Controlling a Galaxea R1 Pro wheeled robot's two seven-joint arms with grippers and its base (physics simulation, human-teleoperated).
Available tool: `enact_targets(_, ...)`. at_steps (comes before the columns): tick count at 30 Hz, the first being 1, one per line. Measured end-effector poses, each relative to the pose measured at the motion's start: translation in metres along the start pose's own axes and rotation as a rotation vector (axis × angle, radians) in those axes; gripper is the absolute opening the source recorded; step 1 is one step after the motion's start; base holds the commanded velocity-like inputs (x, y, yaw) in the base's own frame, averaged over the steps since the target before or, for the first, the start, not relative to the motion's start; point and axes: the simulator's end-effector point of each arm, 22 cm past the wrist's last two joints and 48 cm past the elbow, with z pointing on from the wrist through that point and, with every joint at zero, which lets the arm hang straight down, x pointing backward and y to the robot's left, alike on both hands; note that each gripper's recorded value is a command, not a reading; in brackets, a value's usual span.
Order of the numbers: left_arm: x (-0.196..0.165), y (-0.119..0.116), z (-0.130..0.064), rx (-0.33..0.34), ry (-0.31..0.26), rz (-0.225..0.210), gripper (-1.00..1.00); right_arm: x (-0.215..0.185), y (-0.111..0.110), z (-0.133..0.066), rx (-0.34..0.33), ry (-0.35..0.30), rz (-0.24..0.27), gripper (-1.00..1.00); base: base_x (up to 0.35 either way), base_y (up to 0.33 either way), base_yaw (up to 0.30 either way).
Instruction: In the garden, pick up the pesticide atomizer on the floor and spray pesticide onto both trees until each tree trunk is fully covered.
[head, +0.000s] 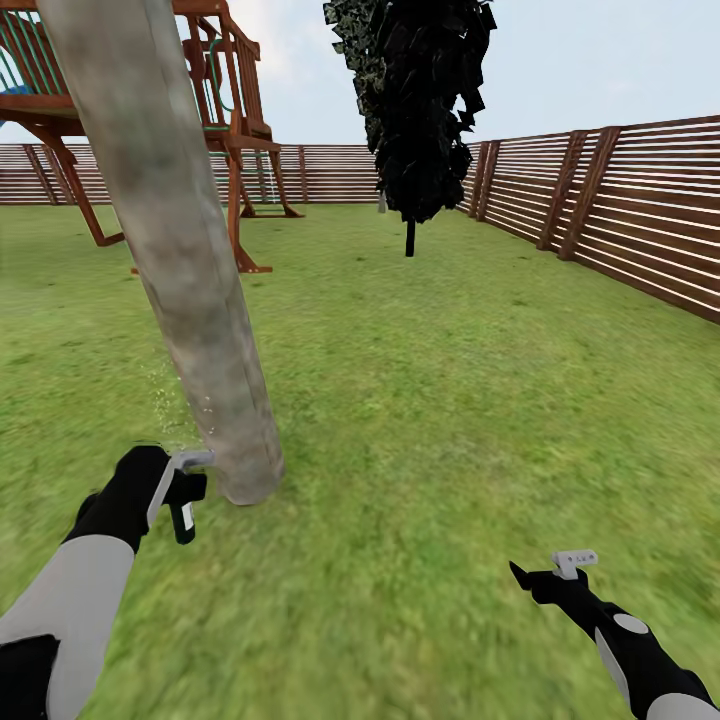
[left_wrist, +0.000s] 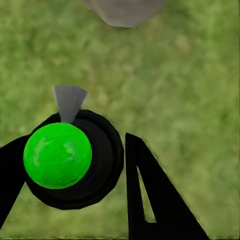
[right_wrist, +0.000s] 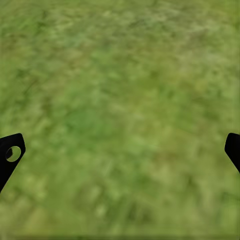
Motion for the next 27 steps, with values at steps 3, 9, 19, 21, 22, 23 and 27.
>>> enact_targets(3,0.022,-0.011,0.009,0.003,0.028,0.033,-1.0,0.0,0.0,0.0,-0.001,0.0,-0.001,1.0,0.0,0.0,0.0)
enact_targets(9,-0.034,-0.009,-0.019,0.016,-0.051,0.017,-1.0,0.0,0.001,0.0,-0.001,0.001,0.0,1.0,0.0,0.0,0.0)
enact_targets(19,-0.116,0.001,-0.068,0.013,-0.167,-0.008,-1.0,-0.001,0.0,0.0,0.002,-0.002,0.0,1.0,0.0,0.0,0.0)
enact_targets(21,-0.133,0.002,-0.08,0.014,-0.193,-0.011,-1.0,-0.001,-0.001,0.0,0.002,-0.002,-0.001,1.0,0.0,0.0,0.0)
enact_targets(22,-0.14,0.002,-0.085,0.015,-0.206,-0.013,-1.0,-0.001,-0.001,0.0,0.002,-0.002,-0.001,1.0,0.0,0.0,0.0)
enact_targets(23,-0.154,0.002,-0.096,0.017,-0.229,-0.016,-1.0,-0.001,-0.001,0.0,0.002,-0.002,-0.001,1.0,0.0,0.0,0.0)
enact_targets(27,-0.184,0.001,-0.12,0.025,-0.277,-0.025,-1.0,-0.002,-0.001,0.0,0.002,-0.003,-0.001,1.0,0.0,0.0,0.0)
